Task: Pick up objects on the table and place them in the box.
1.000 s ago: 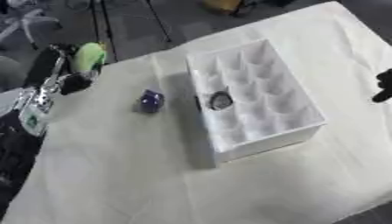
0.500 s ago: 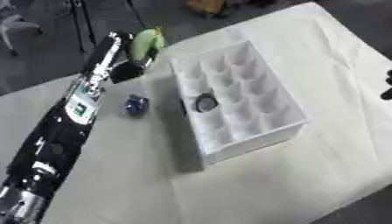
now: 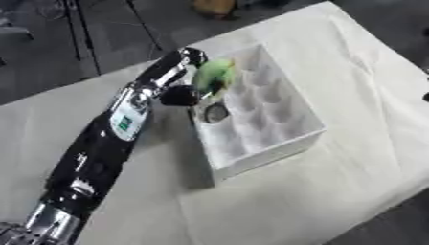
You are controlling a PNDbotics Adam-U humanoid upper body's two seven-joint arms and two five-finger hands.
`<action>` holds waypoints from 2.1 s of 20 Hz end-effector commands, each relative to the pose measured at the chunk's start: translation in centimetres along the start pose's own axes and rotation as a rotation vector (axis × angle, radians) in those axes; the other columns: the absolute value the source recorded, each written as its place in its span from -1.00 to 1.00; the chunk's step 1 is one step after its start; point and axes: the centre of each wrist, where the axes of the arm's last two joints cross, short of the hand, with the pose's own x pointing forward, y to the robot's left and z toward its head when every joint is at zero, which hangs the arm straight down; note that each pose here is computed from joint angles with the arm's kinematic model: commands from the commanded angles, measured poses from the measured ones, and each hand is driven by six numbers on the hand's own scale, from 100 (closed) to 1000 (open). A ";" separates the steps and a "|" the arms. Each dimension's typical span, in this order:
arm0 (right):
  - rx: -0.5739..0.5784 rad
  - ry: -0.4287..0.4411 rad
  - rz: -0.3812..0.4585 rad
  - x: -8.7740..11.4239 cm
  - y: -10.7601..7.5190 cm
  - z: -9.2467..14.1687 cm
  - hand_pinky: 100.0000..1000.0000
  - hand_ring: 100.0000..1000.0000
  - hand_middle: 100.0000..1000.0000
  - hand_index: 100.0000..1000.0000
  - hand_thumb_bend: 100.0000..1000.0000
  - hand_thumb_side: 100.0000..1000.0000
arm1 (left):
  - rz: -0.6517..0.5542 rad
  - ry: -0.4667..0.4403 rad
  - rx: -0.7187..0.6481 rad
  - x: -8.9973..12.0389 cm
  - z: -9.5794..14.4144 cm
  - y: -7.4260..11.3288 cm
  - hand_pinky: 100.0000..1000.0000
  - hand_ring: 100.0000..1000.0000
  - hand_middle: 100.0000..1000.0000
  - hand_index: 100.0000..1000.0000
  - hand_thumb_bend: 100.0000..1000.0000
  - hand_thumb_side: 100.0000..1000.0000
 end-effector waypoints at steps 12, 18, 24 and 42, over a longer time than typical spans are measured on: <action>0.004 -0.013 0.013 0.6 -0.5 -0.2 0.44 0.07 0.34 0.59 -0.72 0.47 | -0.324 0.084 0.358 0.5 0.9 2.2 0.96 0.67 0.77 0.68 1.00 0.44; -0.025 0.039 0.049 0.4 -0.8 0.9 0.44 0.07 0.34 0.59 -0.72 0.46 | -0.021 0.172 0.562 -0.6 6.3 2.9 1.00 0.58 0.69 0.62 0.70 0.37; -0.046 0.090 0.079 0.3 -1.0 1.8 0.44 0.06 0.34 0.59 -0.75 0.39 | 0.087 0.152 0.649 -0.1 12.9 7.6 0.96 0.53 0.64 0.62 0.64 0.34; -0.074 0.145 0.111 0.2 -1.0 2.5 0.44 0.06 0.34 0.59 -0.72 0.44 | 0.382 0.202 0.845 2.4 20.4 5.4 1.00 0.48 0.58 0.56 0.34 0.50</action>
